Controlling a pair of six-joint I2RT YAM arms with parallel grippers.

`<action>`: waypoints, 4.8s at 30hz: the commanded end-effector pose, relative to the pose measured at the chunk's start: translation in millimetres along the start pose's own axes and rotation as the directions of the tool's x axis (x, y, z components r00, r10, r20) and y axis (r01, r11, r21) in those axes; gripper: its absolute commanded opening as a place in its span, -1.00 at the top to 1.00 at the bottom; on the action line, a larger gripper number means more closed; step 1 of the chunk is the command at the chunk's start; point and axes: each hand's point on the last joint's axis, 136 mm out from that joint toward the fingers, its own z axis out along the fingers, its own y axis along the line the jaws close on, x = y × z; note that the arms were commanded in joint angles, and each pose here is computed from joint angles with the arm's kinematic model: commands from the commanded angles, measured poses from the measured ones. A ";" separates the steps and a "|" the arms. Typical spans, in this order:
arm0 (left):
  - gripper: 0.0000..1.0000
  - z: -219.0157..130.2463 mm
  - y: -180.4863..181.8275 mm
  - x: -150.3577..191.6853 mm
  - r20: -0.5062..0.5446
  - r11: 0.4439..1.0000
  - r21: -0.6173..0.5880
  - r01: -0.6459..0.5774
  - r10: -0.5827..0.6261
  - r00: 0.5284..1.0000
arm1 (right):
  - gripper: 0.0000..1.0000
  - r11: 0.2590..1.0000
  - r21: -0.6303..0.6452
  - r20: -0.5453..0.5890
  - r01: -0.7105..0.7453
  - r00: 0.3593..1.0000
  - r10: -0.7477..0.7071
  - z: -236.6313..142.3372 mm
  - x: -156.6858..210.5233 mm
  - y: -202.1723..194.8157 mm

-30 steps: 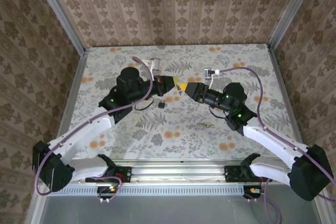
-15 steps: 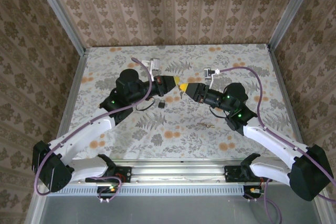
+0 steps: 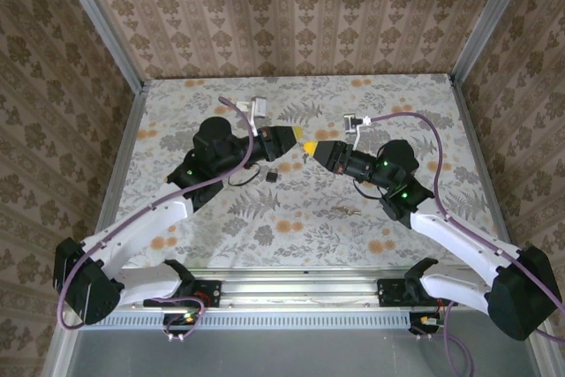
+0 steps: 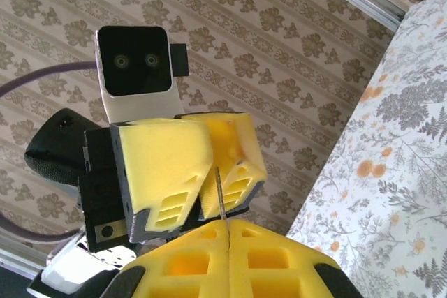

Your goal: Unlock with the key

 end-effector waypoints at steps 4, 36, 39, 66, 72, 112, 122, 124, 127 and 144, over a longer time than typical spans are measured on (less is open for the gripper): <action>0.24 -24.7 8.8 -9.5 0.027 0.999 -0.013 0.041 -0.040 0.999 | 1.00 0.993 0.073 -0.039 0.095 0.995 -0.092 -8.3 2.7 -1.9; 0.21 -22.9 -1.0 44.5 -0.326 0.996 0.076 0.055 -0.027 0.945 | 1.00 0.994 0.009 -0.289 0.112 0.952 -0.105 -6.5 30.5 -2.9; 0.32 -23.3 0.8 44.5 -0.324 0.997 0.066 0.049 -0.025 0.946 | 1.00 0.994 0.012 -0.293 0.109 0.951 -0.100 -6.9 30.8 -4.1; 1.00 -17.8 19.6 42.5 -0.295 0.999 -0.013 0.052 -0.053 0.954 | 0.30 0.996 0.056 -0.223 0.072 0.973 -0.058 -6.5 11.4 -13.5; 1.00 -15.1 21.2 38.9 -0.263 0.998 -0.011 0.065 -0.066 0.962 | 0.12 0.996 0.072 -0.157 0.055 0.987 -0.043 -10.4 3.9 -12.3; 1.00 -11.7 13.4 31.2 -0.220 0.994 0.041 0.097 -0.086 0.972 | 0.37 0.999 0.024 -0.206 0.024 0.978 -0.018 2.8 21.6 -18.2; 1.00 -15.5 19.5 28.9 -0.198 0.994 0.031 0.108 -0.100 0.975 | 0.54 0.999 0.029 -0.208 0.022 0.978 -0.015 2.0 22.9 -19.7; 1.00 -15.8 19.0 27.7 -0.192 0.993 0.036 0.111 -0.102 0.976 | 0.50 0.999 0.027 -0.211 0.022 0.977 -0.016 2.2 23.0 -19.3; 1.00 -16.2 20.3 28.0 -0.189 0.993 0.033 0.113 -0.105 0.976 | 0.43 0.999 0.025 -0.218 0.020 0.976 -0.014 3.0 23.3 -19.2; 1.00 -15.7 14.3 24.0 -0.177 0.991 0.057 0.124 -0.113 0.978 | 0.35 0.999 0.029 -0.231 0.023 0.973 -0.016 4.3 27.6 -21.5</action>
